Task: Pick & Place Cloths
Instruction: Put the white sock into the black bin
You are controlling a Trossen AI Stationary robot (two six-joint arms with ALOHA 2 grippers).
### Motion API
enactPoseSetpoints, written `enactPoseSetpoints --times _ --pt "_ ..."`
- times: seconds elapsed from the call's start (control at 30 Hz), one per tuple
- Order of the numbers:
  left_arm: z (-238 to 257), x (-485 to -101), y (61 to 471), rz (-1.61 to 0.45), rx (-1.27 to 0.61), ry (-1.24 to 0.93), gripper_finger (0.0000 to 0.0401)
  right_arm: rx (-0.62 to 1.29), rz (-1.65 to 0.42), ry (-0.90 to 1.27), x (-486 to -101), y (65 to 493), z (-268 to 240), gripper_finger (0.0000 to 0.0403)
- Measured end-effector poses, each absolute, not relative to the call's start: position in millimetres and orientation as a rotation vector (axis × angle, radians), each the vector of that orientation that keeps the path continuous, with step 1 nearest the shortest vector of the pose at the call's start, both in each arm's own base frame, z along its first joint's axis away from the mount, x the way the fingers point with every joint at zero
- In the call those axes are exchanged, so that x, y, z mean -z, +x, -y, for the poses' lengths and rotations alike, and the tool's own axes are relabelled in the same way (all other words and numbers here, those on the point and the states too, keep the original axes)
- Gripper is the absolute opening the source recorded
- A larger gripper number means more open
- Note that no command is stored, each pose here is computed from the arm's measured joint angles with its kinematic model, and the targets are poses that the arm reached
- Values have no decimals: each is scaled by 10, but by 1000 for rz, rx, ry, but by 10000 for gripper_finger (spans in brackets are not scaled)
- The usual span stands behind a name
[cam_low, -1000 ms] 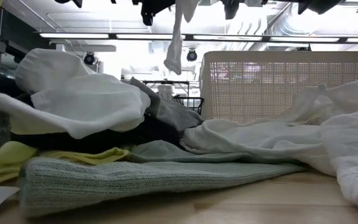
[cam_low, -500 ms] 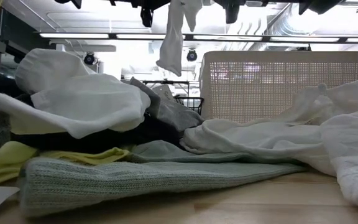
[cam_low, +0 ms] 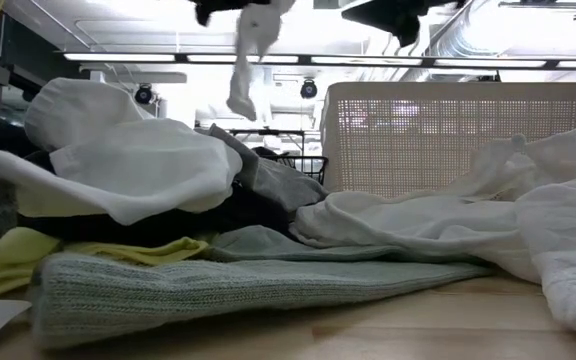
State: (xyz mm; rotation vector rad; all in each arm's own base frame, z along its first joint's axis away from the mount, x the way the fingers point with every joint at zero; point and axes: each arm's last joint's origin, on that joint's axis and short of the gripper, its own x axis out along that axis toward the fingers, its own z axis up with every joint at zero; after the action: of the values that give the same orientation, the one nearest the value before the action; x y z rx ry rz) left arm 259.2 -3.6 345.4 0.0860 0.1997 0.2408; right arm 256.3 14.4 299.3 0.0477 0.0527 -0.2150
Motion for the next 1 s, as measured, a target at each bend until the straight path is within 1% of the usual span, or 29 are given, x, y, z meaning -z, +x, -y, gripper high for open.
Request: enactPoseSetpoints --times 0.23,0.43,0.67,0.87,1.0 --pt "-70 -3752 2288 -330 -576 274 5 231 -68 43 -3025 2490 -137 256" --pt "-210 -3792 2075 -442 -887 387 4 235 -90 36 -3005 2487 -135 255" --pt "-644 -3716 1924 -552 -1050 306 4 253 -96 34 -2998 2485 -130 254" --pt "-1076 -3598 1689 -647 -1153 105 4 253 -112 33 -2983 2484 -131 254" --pt "-1320 -3543 1581 -697 -1213 47 4 254 -112 33 -2982 2484 -130 254"
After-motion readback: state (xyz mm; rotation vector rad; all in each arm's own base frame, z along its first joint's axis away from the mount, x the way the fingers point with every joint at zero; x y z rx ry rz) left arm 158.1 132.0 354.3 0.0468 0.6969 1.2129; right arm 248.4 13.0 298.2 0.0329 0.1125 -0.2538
